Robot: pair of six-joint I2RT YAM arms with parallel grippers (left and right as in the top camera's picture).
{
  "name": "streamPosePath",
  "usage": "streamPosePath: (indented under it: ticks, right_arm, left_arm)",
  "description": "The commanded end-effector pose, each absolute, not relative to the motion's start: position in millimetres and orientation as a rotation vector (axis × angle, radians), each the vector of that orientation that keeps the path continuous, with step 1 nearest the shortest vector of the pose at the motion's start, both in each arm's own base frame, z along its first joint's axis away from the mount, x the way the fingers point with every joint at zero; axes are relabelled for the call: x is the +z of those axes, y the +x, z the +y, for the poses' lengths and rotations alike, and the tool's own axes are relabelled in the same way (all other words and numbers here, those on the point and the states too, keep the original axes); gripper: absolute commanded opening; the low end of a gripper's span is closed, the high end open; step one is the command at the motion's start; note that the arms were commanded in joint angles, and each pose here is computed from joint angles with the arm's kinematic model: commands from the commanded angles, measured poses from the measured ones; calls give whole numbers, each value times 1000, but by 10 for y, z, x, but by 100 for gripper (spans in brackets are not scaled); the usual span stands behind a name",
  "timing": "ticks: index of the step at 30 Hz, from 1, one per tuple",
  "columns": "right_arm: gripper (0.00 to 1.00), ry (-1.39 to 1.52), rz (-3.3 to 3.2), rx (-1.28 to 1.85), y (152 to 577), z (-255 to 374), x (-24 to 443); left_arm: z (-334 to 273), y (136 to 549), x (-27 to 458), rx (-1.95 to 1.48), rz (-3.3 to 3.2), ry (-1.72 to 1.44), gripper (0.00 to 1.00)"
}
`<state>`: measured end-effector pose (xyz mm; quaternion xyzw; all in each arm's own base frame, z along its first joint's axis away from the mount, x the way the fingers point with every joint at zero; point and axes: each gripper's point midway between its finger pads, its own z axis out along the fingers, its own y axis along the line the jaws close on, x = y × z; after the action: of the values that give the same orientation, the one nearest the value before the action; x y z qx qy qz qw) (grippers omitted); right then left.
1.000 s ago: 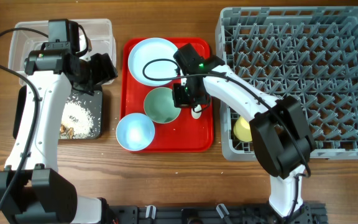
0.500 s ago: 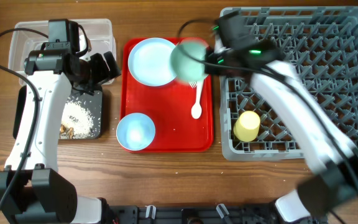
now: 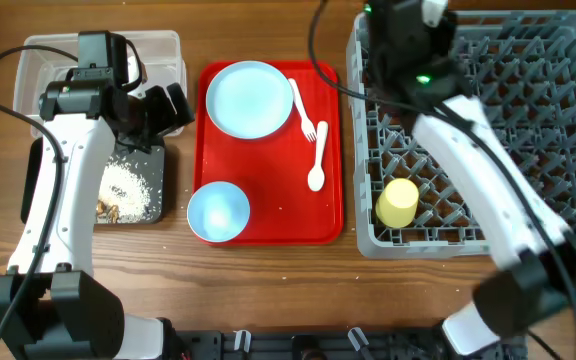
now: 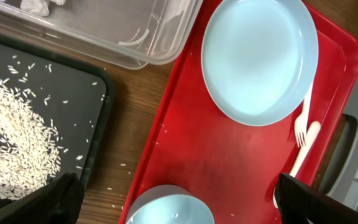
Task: Sort waste into correct bins and load items into the dishwasher rack
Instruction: 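Carry the green bowl into the rack's back area with the right gripper, then release the green bowl in the rack and return the right gripper to the plate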
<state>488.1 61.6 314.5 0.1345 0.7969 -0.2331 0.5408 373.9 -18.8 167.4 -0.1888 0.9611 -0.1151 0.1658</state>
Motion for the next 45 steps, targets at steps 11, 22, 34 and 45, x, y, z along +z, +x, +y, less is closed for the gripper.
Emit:
streamPosePath:
  ticks: [11, 22, 34, 45]
  right_arm:
    - [4, 16, 1950, -1354, 5258, 331, 2027]
    - [4, -190, 2113, -1321, 5159, 466, 1544]
    - [35, -486, 2286, -1114, 5031, 898, 1128]
    - [73, -441, 2242, -814, 4959, 1282, 1664]
  left_arm:
    - [-164, 3769, 1750, -322, 2713, -538, 100]
    - [-164, 3769, 1750, -322, 2713, -538, 100]
    - [-164, 3769, 1750, -322, 2713, -538, 100]
    - [-164, 3769, 1750, -322, 2713, -538, 100]
